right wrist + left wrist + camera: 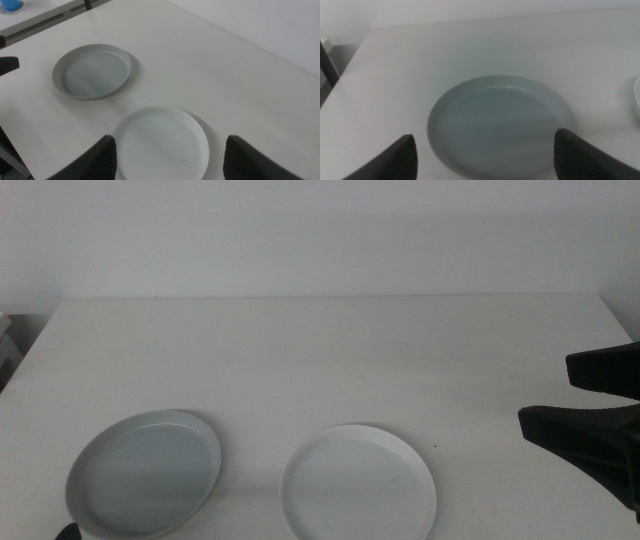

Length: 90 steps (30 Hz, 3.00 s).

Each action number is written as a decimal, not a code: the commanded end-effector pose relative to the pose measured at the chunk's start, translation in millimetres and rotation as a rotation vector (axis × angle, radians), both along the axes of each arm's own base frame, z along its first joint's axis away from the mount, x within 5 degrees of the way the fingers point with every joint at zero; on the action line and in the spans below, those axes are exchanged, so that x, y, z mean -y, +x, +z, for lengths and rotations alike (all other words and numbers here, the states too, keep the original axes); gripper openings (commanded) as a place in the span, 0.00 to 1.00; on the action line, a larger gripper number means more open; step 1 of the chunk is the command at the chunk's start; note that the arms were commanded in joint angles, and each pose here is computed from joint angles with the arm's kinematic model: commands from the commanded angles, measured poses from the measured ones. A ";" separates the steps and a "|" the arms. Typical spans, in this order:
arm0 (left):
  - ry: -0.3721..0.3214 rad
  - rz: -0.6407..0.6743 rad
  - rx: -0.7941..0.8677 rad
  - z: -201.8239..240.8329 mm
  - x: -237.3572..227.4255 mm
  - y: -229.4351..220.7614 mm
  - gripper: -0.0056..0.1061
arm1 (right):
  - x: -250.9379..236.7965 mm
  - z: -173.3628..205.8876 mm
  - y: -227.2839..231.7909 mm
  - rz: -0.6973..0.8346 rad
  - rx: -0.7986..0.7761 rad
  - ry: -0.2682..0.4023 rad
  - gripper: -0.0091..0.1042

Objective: Stack the three bowls on top of each other.

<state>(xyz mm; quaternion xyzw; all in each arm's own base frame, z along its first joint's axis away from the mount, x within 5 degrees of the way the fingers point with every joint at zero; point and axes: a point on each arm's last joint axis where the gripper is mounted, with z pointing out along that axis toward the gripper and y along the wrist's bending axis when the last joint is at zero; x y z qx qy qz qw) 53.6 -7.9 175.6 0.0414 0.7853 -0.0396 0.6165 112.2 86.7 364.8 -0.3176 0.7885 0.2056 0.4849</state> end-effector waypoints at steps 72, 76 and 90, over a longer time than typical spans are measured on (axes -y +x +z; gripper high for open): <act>-0.127 0.073 -1.166 -18.9 -66.2 259.6 0.33 | 1.3 13.0 1.7 -0.022 0.068 0.043 0.56; -0.155 0.083 -1.157 3.7 -64.2 256.5 0.05 | 1.3 13.0 1.7 -0.022 0.068 0.043 0.56; -0.152 -0.285 -0.956 111.9 98.3 241.8 0.05 | 1.3 13.0 1.7 -0.022 0.068 0.043 0.56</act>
